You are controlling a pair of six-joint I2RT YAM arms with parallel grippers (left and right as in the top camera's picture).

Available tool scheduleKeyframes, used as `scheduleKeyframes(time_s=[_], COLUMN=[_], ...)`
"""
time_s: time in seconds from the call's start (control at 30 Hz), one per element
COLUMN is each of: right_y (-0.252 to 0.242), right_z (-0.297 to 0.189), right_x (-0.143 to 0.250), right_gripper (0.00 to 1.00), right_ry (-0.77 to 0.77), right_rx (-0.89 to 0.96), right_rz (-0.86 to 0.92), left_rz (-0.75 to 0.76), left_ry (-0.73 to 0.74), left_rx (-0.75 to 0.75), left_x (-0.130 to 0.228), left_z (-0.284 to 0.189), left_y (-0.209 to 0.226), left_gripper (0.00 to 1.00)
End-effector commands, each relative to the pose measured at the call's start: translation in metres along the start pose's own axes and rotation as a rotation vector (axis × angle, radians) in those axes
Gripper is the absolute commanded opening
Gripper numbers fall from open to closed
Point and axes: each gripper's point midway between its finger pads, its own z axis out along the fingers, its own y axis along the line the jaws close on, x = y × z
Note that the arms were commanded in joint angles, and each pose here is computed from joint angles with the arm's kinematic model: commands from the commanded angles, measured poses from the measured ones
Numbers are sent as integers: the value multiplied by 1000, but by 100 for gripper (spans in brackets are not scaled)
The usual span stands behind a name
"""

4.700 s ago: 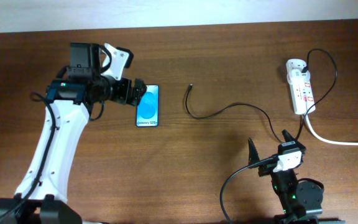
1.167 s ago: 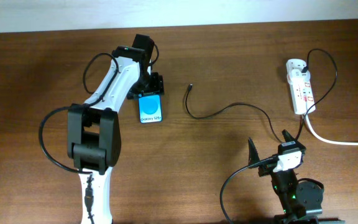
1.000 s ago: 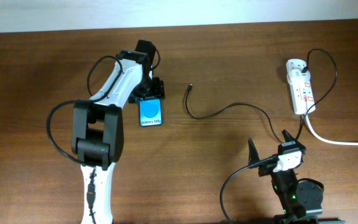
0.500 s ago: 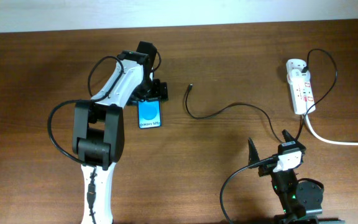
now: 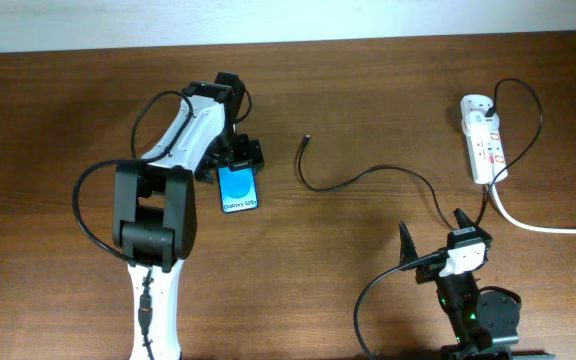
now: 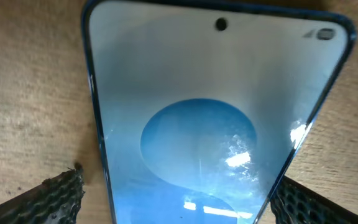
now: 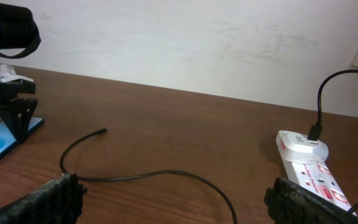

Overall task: Plug charger to phone and switch on socket
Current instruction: 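Close the left gripper on the phone's top edge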

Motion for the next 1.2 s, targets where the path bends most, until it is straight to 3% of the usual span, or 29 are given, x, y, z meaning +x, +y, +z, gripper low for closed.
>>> scheduleKeyframes(time_s=[0.0,0.37,0.67,0.83,1.0,1.17], right_y=[0,0,0,0,0,0], right_z=[0,0,0,0,0,0], right_x=[2,2,2,2,2,2], right_gripper=[98,98,98,98,98,98], right_ry=[2,2,2,2,2,2], right_rx=[1,1,2,1,1,1], right_rz=[4,4,4,4,4,4], left_rz=[-33,57,61,60,60,62], left_ry=[38,32,-19,-45,-113,-171], left_rx=[4,-56,-30,-6,27,60], left_x=[8,17,6,-2,-23,-36], left_z=[10,27,27,21,-21,-57], left_y=[-5,-4,-12,-18,-29,-38], left_gripper=[99,100,78,75,73,56])
